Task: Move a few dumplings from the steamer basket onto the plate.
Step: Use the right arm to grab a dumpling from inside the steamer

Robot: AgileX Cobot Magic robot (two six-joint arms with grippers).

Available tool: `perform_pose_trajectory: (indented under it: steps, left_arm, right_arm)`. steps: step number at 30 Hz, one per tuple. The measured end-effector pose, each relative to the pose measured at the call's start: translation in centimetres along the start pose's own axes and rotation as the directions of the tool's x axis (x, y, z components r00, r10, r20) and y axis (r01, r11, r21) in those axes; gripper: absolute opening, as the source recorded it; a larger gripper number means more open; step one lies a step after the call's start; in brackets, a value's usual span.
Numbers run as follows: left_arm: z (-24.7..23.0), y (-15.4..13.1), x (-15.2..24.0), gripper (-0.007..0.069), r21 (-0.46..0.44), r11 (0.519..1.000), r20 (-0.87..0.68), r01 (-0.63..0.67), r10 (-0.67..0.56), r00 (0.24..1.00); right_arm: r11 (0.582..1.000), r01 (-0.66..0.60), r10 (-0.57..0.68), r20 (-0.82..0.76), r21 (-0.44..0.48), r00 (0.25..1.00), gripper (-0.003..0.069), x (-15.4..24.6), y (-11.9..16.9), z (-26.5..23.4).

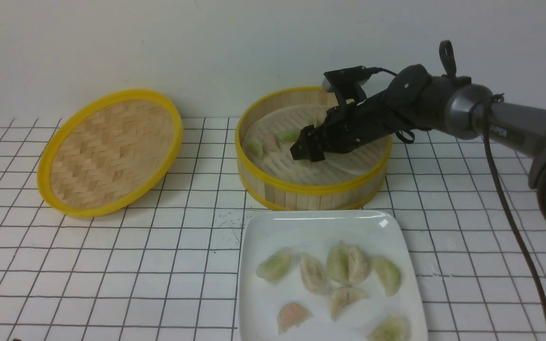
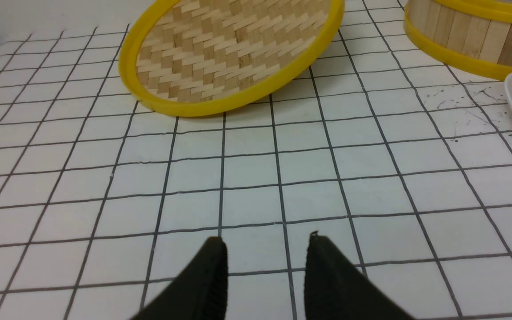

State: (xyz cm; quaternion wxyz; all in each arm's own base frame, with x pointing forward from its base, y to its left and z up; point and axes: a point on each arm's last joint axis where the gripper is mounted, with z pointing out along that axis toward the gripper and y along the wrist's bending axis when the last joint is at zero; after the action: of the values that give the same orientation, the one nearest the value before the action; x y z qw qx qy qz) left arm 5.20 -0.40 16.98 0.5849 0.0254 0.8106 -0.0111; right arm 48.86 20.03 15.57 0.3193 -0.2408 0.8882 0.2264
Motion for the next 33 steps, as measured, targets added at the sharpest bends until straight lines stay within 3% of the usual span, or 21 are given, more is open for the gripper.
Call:
perform_pose_trajectory:
  steps: [10, 23, 33]
  left_arm:
    - [0.0, 0.0, 0.0, 0.0225, 0.0, 1.0, 0.0, 0.0, 0.0, 1.0]
    - [0.0, 0.0, 0.0, 0.0225, 0.0, 1.0, 0.0, 0.0, 0.0, 1.0]
    - [0.0, 0.0, 0.0, 0.0225, 0.0, 1.0, 0.0, 0.0, 0.0, 1.0]
  right_arm:
    - [1.0, 0.013, -0.013, -0.006, 0.001, 1.0, 0.0491, 0.3, -0.2, 0.4]
    - [0.998, 0.059, -0.059, 0.006, -0.019, 0.998, 0.0328, 0.2, 0.8, 0.7]
    - [0.997, 0.078, -0.078, -0.012, -0.01, 0.997, 0.0285, 0.6, 0.5, 1.2]
